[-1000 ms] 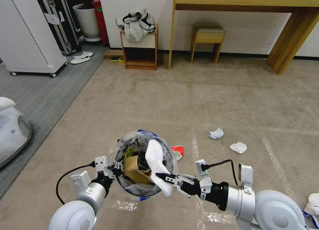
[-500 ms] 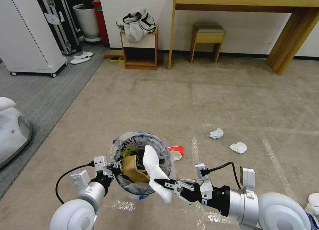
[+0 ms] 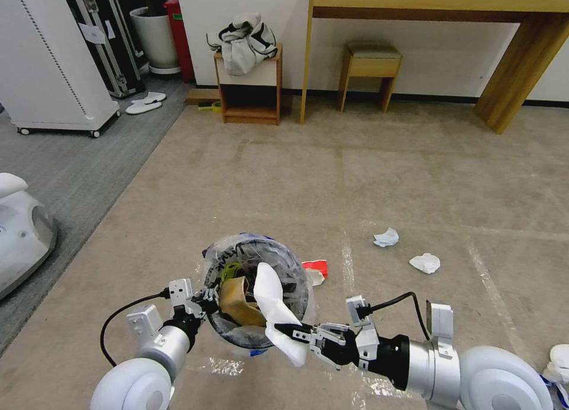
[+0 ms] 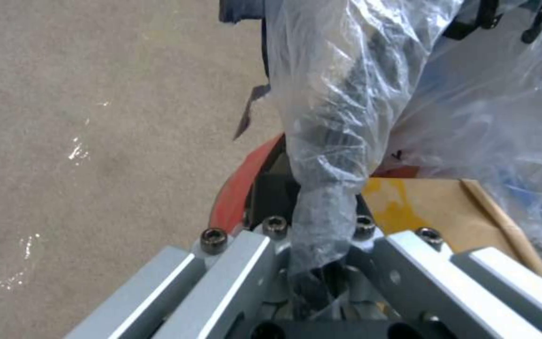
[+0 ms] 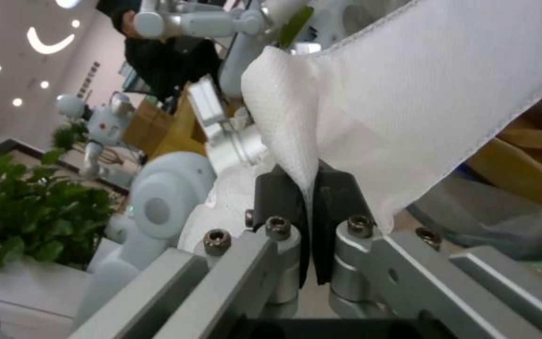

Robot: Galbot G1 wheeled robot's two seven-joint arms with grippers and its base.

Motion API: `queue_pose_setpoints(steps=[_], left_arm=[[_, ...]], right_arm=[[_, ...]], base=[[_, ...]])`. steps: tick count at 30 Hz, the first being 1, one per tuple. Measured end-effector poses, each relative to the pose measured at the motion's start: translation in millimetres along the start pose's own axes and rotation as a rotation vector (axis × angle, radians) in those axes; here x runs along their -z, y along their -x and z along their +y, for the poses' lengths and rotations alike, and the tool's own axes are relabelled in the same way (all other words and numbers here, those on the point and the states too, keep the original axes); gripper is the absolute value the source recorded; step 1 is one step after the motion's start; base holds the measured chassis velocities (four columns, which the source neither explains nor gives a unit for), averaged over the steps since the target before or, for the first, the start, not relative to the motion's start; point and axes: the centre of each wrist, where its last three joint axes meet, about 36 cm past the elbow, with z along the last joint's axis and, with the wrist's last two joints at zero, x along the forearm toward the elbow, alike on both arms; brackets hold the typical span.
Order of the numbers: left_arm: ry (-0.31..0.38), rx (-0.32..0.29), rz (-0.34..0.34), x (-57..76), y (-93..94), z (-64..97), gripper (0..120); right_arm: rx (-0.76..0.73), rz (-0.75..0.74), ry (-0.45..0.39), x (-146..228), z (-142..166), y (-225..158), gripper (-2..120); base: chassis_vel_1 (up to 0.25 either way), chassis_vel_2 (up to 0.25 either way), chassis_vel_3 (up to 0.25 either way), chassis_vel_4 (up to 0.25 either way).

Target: Pick up the trash bin and place the garbage on the floor into it.

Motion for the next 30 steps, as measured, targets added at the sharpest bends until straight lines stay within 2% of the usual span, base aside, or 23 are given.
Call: queue_pose_setpoints(steps=[9,11,19,24,30], left_arm=[[0.003,-0.006,-0.007,-0.3,-1.3,-0.9,1],[0.039,-0.038,-0.035,-1.2,-4.5,-0.7,1],[0.091,-0.080,-0.074,-2.4,-6.0,4.8,1],[0.099,-0.082,-0.080,-2.5,-5.1,6.8,1],[0.116,-0.116,-0.099,-3.4,-9.3,7.4,1]], right_arm=[[0.001,0.009,-0.004,1,4,-1,1],[-0.001,0.015,-0.006,2,5,-2,1],[-0.007,0.018,-0.006,7,9,-5,1],[-0.005,0.023,-0.008,9,12,-6,1],[-0.025,0.003,0.003,24,10,-7,1]], base=[[0.000,0.000,0.000,0.000],[0.000,0.000,0.000,0.000],[0.000,0.000,0.000,0.000],[0.000,0.000,0.000,0.000],[0.000,0.000,0.000,0.000]])
